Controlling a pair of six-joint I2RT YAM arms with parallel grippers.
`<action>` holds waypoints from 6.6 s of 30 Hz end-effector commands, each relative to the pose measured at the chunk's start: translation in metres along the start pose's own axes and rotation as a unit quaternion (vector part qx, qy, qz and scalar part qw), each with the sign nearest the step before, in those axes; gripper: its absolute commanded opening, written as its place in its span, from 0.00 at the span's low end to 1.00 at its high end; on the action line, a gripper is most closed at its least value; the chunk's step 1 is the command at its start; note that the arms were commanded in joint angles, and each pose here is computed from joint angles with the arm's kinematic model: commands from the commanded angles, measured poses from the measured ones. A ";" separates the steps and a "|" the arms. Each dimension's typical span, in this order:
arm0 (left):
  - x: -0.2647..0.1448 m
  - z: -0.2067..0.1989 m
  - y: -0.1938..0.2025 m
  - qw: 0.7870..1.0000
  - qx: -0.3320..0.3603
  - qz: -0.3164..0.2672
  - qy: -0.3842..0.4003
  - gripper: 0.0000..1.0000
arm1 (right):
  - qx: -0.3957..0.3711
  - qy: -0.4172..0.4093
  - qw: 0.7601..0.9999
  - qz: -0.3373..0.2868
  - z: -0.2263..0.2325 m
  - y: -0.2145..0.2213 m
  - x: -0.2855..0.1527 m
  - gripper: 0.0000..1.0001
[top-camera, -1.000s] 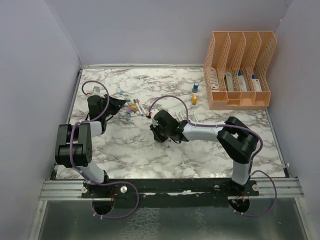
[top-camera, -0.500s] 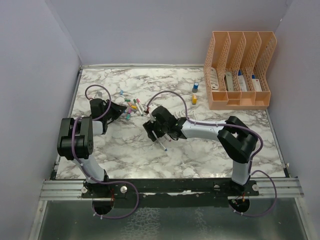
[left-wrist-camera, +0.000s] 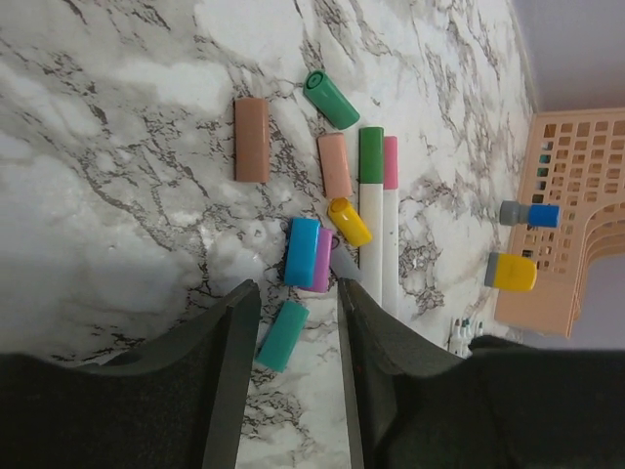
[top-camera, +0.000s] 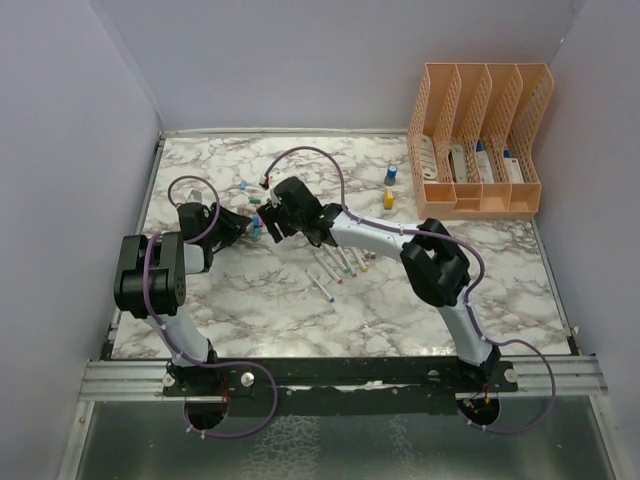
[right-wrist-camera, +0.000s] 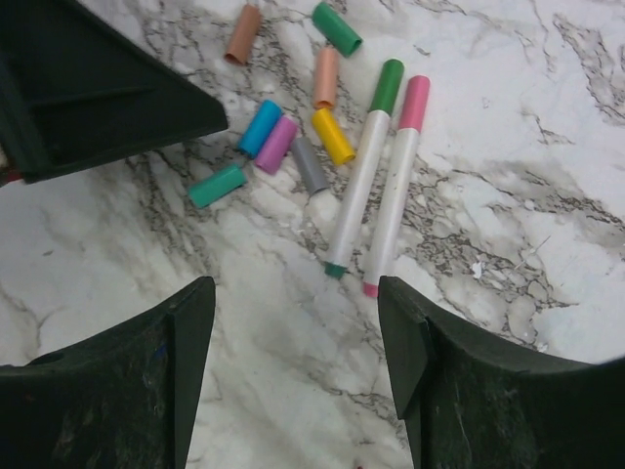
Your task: Open the pen caps
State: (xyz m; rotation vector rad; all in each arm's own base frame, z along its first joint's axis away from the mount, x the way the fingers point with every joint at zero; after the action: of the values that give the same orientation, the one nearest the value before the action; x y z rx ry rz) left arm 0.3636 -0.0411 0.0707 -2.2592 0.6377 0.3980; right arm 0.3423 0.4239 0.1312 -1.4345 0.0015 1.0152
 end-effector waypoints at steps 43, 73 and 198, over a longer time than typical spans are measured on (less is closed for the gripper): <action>-0.074 -0.057 -0.042 0.989 0.039 -0.125 0.071 0.99 | -0.010 0.044 0.997 0.056 -0.061 0.016 0.074 0.45; -0.038 -0.103 -0.025 0.988 0.060 -0.061 0.130 0.93 | 0.050 0.052 0.996 -0.049 -0.087 -0.027 -0.004 0.01; 0.041 -0.127 -0.054 0.986 0.070 -0.069 0.137 0.00 | 0.083 0.001 0.994 0.067 -0.077 0.059 -0.102 0.01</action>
State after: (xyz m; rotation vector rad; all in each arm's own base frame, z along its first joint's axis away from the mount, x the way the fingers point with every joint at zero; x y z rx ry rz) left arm 0.4439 -0.1127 0.1770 -2.2463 0.6222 -0.0435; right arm 0.2957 0.3016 0.1127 -1.2866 0.1784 1.1370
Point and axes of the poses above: each gripper's point midway between its finger pads, its own x axis out along the fingers, its own z axis along the line the jaws close on, y = z × x, the point moved 6 cm from there along -x, back along the fingers, and after that the axes turned 15 degrees about x, right-handed, at the moved point
